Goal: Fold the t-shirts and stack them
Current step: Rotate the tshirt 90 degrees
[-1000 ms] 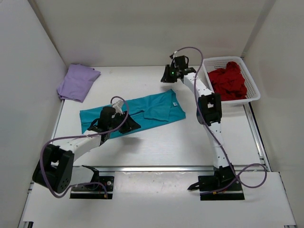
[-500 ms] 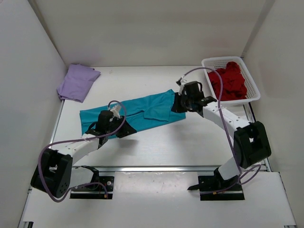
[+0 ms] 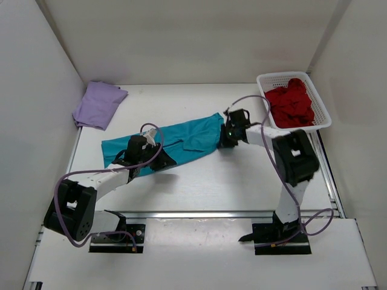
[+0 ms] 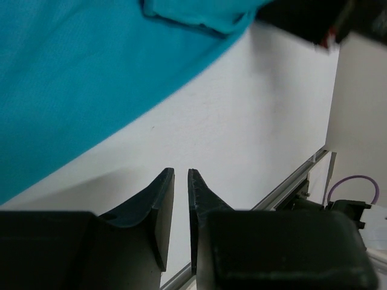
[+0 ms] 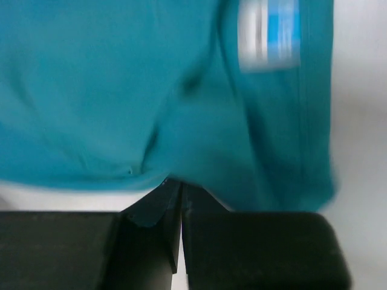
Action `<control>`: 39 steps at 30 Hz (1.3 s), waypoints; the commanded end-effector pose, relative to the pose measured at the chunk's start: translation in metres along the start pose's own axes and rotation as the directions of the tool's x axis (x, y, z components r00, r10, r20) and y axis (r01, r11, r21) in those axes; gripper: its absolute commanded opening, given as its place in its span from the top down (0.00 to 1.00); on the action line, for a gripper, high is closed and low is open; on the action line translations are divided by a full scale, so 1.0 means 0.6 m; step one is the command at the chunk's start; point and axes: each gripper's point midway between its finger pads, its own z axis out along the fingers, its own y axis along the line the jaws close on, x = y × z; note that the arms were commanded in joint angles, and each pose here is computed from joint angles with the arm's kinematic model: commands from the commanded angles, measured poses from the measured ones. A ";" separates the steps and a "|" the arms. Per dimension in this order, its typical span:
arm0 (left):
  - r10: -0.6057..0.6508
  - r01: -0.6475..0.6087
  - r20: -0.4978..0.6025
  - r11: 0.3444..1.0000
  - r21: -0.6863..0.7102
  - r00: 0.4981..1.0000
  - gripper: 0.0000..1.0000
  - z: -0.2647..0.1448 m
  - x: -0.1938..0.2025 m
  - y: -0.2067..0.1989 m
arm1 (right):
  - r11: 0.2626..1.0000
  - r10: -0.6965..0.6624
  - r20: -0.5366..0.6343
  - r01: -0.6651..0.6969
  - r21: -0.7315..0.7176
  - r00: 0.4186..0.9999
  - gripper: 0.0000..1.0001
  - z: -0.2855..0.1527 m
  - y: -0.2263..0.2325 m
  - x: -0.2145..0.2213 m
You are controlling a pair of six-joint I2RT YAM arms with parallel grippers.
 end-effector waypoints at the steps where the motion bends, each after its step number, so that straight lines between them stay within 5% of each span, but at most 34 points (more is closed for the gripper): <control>1: 0.017 -0.019 0.030 0.998 0.055 0.999 0.73 0.002 -0.032 -0.036 | 1.000 0.005 0.051 -0.006 0.019 0.999 1.00 0.079 -0.026 -0.094; 4: 0.011 -0.013 0.024 0.998 0.069 1.000 0.71 0.005 -0.045 -0.049 | 0.999 -0.018 0.178 0.023 -0.023 0.984 1.00 0.085 0.009 -0.284; 10: 0.015 -0.019 0.058 0.997 0.073 0.998 0.69 -0.012 -0.063 -0.060 | 0.987 -0.162 0.239 0.154 0.053 0.957 0.88 0.003 0.081 -0.366; 18: -0.021 0.017 0.143 1.000 0.023 0.989 0.67 -0.067 -0.110 -0.015 | 0.962 -0.131 0.125 0.157 -0.222 0.983 0.66 0.011 0.224 -0.068; 22: 0.054 -0.051 0.188 0.998 -0.021 0.981 0.61 -0.093 -0.139 -0.016 | 0.909 -0.078 0.101 0.112 -0.401 0.992 0.62 0.030 0.321 0.014; 29: 0.086 -0.083 0.171 0.996 -0.025 0.981 0.60 -0.106 -0.129 -0.015 | 0.887 -0.023 -0.030 0.006 -0.462 0.999 0.60 0.109 0.414 0.099; 33: 0.085 -0.080 0.184 0.996 -0.032 0.979 0.60 -0.115 -0.133 -0.009 | 0.892 -0.020 -0.090 -0.022 -0.451 0.996 0.63 0.148 0.422 0.119; 37: 0.075 -0.066 0.208 0.997 -0.047 0.975 0.60 -0.125 -0.141 0.004 | 0.892 -0.023 -0.143 -0.045 -0.451 0.989 0.86 0.171 0.422 0.133; 39: 0.077 -0.066 0.204 0.996 -0.060 0.976 0.60 -0.123 -0.137 0.012 | 0.888 -0.007 -0.125 -0.051 -0.456 0.992 0.89 0.160 0.416 0.114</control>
